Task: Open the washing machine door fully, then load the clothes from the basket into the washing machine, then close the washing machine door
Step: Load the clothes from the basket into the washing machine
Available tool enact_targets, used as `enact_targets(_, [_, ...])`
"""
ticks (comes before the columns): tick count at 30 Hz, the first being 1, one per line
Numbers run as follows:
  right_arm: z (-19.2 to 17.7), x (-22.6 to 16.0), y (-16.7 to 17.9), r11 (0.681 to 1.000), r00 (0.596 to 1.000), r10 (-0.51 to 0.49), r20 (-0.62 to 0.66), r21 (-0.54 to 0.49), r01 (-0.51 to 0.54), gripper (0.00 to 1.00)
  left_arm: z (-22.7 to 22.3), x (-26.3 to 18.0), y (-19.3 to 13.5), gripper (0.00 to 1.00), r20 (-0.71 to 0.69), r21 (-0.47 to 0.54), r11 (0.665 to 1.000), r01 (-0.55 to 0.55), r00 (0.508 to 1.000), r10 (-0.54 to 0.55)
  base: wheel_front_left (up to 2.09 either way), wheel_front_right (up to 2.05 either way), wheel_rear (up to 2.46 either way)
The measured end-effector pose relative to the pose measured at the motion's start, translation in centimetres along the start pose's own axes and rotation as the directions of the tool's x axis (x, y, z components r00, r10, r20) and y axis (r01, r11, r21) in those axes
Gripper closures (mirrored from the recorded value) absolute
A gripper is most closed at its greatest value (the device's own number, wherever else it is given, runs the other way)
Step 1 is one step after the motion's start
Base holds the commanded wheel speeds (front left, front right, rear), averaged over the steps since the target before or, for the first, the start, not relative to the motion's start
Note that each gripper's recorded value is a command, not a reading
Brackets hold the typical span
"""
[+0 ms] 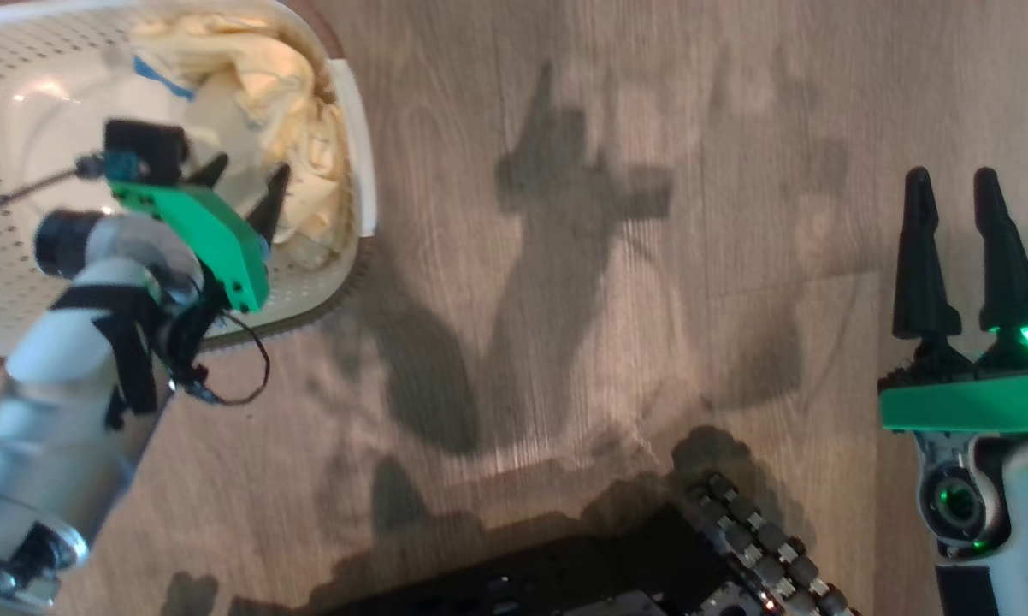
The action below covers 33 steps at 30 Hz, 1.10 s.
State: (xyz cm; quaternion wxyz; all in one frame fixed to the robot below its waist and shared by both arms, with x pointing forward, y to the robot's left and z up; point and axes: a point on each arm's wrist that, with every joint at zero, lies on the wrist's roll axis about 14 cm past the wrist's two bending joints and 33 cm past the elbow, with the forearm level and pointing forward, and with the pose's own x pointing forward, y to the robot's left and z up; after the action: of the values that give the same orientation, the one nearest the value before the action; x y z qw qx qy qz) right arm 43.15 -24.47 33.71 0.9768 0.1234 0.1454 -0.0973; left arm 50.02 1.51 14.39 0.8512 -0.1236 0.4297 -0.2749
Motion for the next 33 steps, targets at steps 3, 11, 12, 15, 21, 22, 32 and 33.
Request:
enact_targets(3, [-0.4, 0.2, -0.2, 1.0, 1.0, -0.006, -0.01, 0.006, 0.006, 0.0, -0.3, 1.4, 0.0, 0.0, -0.031, -0.018, 1.0, 0.012, 0.999, -0.013, 0.0, 0.0, 0.0])
enact_targets(11, [-1.6, 0.2, -1.1, 0.999, 0.998, -0.032, -0.047, 0.009, 0.033, 0.0, -2.4, 4.3, 0.9, 0.0, -0.132, -0.08, 0.997, -0.001, 0.991, -0.01, 0.0, 0.0, 0.0])
enact_targets(12, [-1.8, 0.1, -1.2, 0.999, 0.998, -0.036, -0.051, 0.008, 0.036, 0.0, -2.7, 4.6, 1.1, 0.0, -0.144, -0.09, 0.996, -0.008, 0.99, -0.005, 0.0, 0.0, 0.0])
enact_targets(15, [-1.8, 0.3, -1.5, 0.999, 0.998, -0.043, -0.053, 0.006, 0.043, 0.0, -3.7, 5.3, 1.7, 0.0, -0.184, -0.101, 0.994, -0.031, 0.983, 0.012, 0.0, 0.0, 0.0])
enact_targets(21, [-1.9, 0.5, -1.6, 0.999, 0.998, -0.046, -0.054, 0.009, 0.046, 0.0, -4.5, 5.9, 2.1, 0.8, -0.229, -0.101, 0.993, -0.055, 0.973, 0.03, 0.0, 0.0, 0.0])
enact_targets(22, [-2.0, 0.5, -1.6, 0.999, 0.998, -0.045, -0.054, 0.009, 0.046, 0.0, -4.6, 5.9, 2.0, 1.0, -0.232, -0.1, 0.993, -0.054, 0.972, 0.03, 0.0, 0.0, 0.0])
enact_targets(32, [-2.3, 0.8, -1.4, 0.999, 0.998, -0.039, -0.057, 0.015, 0.04, 0.0, -4.6, 6.0, 2.6, 1.0, -0.219, -0.098, 0.991, -0.088, 0.974, 0.065, 0.0, 0.0, 0.0])
enact_targets(33, [-2.2, 0.8, -1.4, 0.999, 0.998, -0.039, -0.054, 0.016, 0.04, 0.0, -4.4, 5.9, 2.5, 1.0, -0.214, -0.1, 0.991, -0.089, 0.975, 0.066, 0.0, 0.0, 0.0])
